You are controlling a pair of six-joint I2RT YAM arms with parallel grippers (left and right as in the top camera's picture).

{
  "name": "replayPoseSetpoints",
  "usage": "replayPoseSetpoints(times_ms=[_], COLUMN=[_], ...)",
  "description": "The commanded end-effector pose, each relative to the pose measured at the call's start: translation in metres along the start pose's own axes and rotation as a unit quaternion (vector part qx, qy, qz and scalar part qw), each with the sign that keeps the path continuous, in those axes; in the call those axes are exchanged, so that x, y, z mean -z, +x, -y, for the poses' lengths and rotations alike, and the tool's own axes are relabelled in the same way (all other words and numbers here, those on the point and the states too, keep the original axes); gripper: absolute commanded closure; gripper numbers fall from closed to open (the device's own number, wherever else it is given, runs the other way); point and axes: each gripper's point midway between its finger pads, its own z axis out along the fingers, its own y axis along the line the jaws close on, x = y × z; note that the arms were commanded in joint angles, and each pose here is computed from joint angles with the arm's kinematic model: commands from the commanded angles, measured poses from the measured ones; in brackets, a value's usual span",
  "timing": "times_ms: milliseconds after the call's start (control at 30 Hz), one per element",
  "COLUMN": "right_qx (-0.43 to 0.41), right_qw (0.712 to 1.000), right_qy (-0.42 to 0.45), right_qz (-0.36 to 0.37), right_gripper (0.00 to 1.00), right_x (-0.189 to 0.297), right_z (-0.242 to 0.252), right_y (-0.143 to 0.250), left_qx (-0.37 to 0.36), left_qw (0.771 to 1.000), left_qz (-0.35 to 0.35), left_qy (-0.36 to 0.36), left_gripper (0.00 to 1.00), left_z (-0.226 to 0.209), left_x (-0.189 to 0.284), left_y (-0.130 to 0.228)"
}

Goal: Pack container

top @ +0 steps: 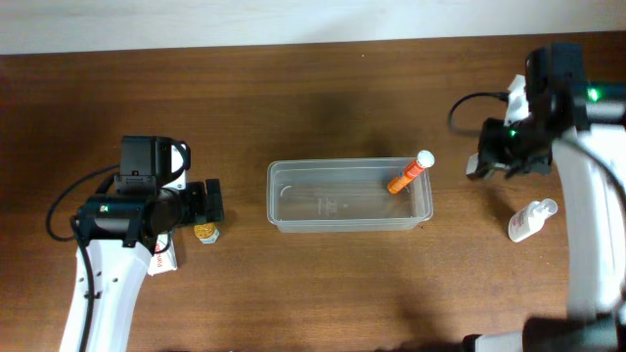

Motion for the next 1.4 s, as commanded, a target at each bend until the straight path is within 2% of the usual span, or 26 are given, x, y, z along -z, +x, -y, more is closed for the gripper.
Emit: replayPoseSetpoints(times_ms=[0, 133, 333, 600, 767, 833, 900, 1033, 1100, 1167, 1267, 1333, 1367], right_qx=[0.049, 0.067, 0.099, 0.089, 0.090, 0.090, 0.090, 0.090, 0.090, 0.070, 0.024, -0.020, -0.058], right_qw=[0.999, 0.998, 0.994, 0.994, 0.994, 0.994, 0.994, 0.995, 0.996, 0.995, 0.992, 0.988, 0.985], right_qy=[-0.017, -0.013, -0.019, 0.016, 0.018, 0.018, 0.018, 0.017, 0.018, 0.030, 0.034, 0.043, 0.055], right_qz=[0.009, -0.016, -0.030, -0.056, -0.063, -0.062, -0.062, -0.037, -0.007, 0.057, 0.119, 0.146, 0.156], right_gripper=[0.86, 0.86, 0.86, 0.86, 0.85, 0.66, 0.61, 0.58, 0.56, 0.53, 0.40, 0.33, 0.26], right_x=[0.015, -0.001, -0.058, -0.129, -0.143, -0.143, -0.143, -0.129, -0.105, -0.057, -0.007, 0.018, 0.027], right_z=[-0.032, -0.054, -0.078, -0.064, -0.062, -0.063, -0.063, -0.065, -0.066, -0.058, -0.035, -0.007, 0.020], right_y=[0.018, 0.035, 0.050, 0.066, 0.069, 0.069, 0.069, 0.058, 0.046, 0.023, 0.003, -0.003, -0.005], left_qx=[0.004, 0.004, 0.004, 0.004, 0.004, 0.004, 0.004, 0.004, 0.004, 0.004, 0.004, 0.004, 0.004], left_qw=[1.000, 1.000, 1.000, 1.000, 1.000, 1.000, 1.000, 1.000, 1.000, 1.000, 1.000, 1.000, 1.000], left_qz=[0.005, 0.005, 0.005, 0.005, 0.005, 0.005, 0.004, 0.003, 0.004, 0.003, 0.003, 0.003, 0.004], left_qy=[0.004, 0.004, 0.004, 0.004, 0.004, 0.004, 0.004, 0.004, 0.004, 0.004, 0.004, 0.004, 0.004], left_gripper=[0.01, 0.01, 0.01, 0.01, 0.01, 0.01, 0.01, 0.01, 0.01, 0.01, 0.01, 0.01, 0.01], left_z=[0.001, 0.001, 0.001, 0.001, 0.001, 0.001, 0.001, 0.001, 0.001, 0.001, 0.001, 0.001, 0.001], left_x=[0.003, 0.003, 0.003, 0.003, 0.003, 0.003, 0.003, 0.003, 0.003, 0.003, 0.003, 0.003, 0.003], left_y=[-0.005, -0.005, -0.005, -0.004, -0.004, -0.004, -0.004, -0.004, -0.004, -0.003, -0.003, -0.003, -0.004])
